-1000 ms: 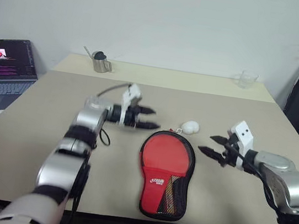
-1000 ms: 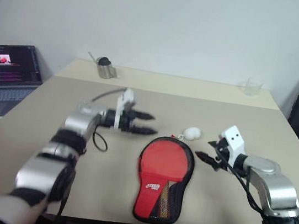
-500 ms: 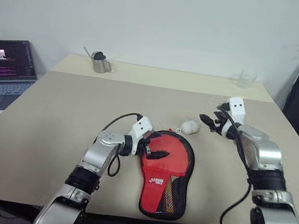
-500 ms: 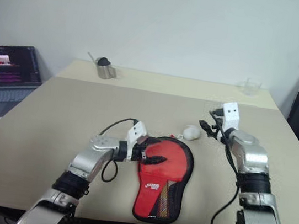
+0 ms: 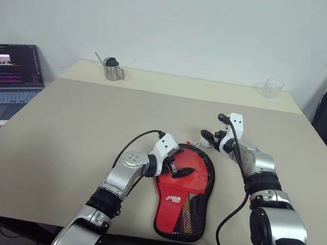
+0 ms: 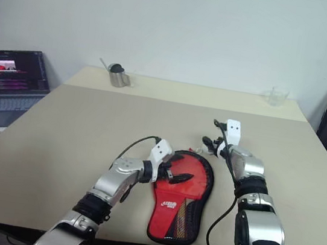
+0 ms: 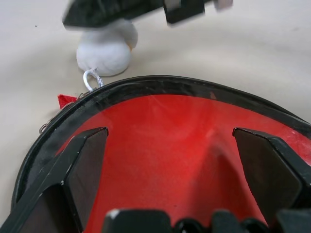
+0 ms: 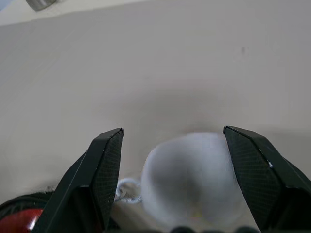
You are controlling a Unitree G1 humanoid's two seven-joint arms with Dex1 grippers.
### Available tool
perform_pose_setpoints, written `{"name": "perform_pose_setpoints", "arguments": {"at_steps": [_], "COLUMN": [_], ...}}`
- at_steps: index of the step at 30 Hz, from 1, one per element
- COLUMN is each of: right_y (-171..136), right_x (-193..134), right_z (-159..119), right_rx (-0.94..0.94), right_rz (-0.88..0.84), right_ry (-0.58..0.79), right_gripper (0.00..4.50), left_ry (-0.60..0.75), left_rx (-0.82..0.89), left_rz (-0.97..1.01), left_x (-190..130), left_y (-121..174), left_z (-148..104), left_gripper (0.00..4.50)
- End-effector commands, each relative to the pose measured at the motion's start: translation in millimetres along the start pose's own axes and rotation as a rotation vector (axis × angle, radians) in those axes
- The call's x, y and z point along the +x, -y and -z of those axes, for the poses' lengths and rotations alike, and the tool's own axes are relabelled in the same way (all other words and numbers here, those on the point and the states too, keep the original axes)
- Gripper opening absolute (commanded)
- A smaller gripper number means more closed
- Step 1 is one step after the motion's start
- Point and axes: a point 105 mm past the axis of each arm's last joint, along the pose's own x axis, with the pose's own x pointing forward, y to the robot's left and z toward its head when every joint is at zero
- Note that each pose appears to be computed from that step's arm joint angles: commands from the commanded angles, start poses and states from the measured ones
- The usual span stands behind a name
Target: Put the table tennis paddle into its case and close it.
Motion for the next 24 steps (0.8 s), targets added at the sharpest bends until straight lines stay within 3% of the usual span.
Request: {"name": "perform_pose_setpoints", "arguments": {"at_steps": [1, 14, 17, 24], "right_y": [-2.2, -1.4, -0.8, 1.3], "right_x": [1.8, 7.6, 8.3, 4.1], "right_z": [-11.1, 8.7, 10.6, 0.4], "right_rx": [0.011, -0.053, -0.054, -0.05], "right_rz": [0.01, 0.066, 0.081, 0.068], "right_ry": [0.038, -0.037, -0.035, 0.004], "right_gripper": [3.62, 3.62, 3.04, 1.0], "left_ry": [-0.076, -0.096, -0.098, -0.091], "left_rx": [-0.069, -0.073, -0.071, -0.09], "left_rz": [0.041, 0.051, 0.051, 0.052], "left_x": [2.7, 3.9, 3.7, 4.8], "left_y": [15.1, 19.4, 19.7, 22.0], "left_z": [25.3, 27.0, 27.1, 28.1], "left_gripper": [4.48, 4.48, 4.5, 4.5]}}
